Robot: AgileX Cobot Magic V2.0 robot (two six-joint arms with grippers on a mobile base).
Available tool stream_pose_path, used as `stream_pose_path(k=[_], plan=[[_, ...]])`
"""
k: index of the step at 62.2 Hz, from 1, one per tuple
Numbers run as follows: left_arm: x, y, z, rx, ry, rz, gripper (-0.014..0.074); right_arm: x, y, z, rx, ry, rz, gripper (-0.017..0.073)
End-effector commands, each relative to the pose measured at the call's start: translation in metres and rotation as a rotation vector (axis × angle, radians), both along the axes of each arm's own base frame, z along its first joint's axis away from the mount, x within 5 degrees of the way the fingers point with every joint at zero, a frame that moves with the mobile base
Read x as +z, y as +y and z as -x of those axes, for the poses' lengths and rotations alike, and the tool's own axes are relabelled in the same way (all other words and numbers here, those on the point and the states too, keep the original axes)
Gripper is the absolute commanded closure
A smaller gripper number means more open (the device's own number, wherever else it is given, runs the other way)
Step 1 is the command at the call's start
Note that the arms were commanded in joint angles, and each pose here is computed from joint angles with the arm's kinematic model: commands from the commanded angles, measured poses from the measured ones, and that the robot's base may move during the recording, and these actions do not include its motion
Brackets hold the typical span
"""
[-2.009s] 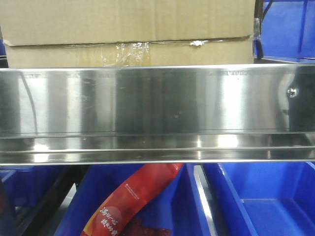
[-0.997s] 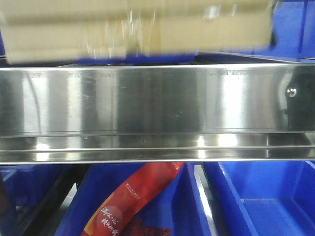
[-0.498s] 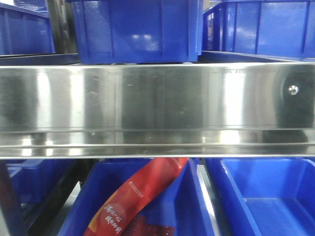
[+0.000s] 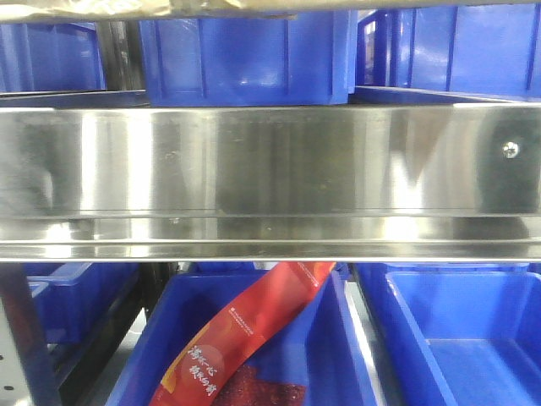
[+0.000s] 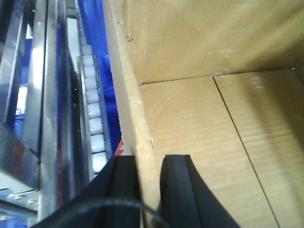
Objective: Grab carton from right shelf to conveyor
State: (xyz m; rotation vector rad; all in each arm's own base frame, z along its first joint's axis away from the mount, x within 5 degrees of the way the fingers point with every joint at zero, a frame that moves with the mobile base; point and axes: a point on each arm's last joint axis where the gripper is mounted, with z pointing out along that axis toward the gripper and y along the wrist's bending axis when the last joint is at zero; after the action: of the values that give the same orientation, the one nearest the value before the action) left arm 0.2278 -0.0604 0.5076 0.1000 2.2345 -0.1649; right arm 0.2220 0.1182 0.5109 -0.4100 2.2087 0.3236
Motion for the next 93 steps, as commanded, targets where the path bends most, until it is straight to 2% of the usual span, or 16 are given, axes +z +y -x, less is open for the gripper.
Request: stream_pose_path(k=[1,93], plan=[[0.0077,0.0012,0.0055,-0.001,-0.054,0.004,0.0603,0.0038,-0.0019,-0.0011,0.004,-0.050,0.017,0.0629],[0.0090,0.0011,0.0046,-0.001,-0.071,0.007,0.0603,0.0038,-0.0019,-0.0010,0.004,-0.050,0.017,0.0629]])
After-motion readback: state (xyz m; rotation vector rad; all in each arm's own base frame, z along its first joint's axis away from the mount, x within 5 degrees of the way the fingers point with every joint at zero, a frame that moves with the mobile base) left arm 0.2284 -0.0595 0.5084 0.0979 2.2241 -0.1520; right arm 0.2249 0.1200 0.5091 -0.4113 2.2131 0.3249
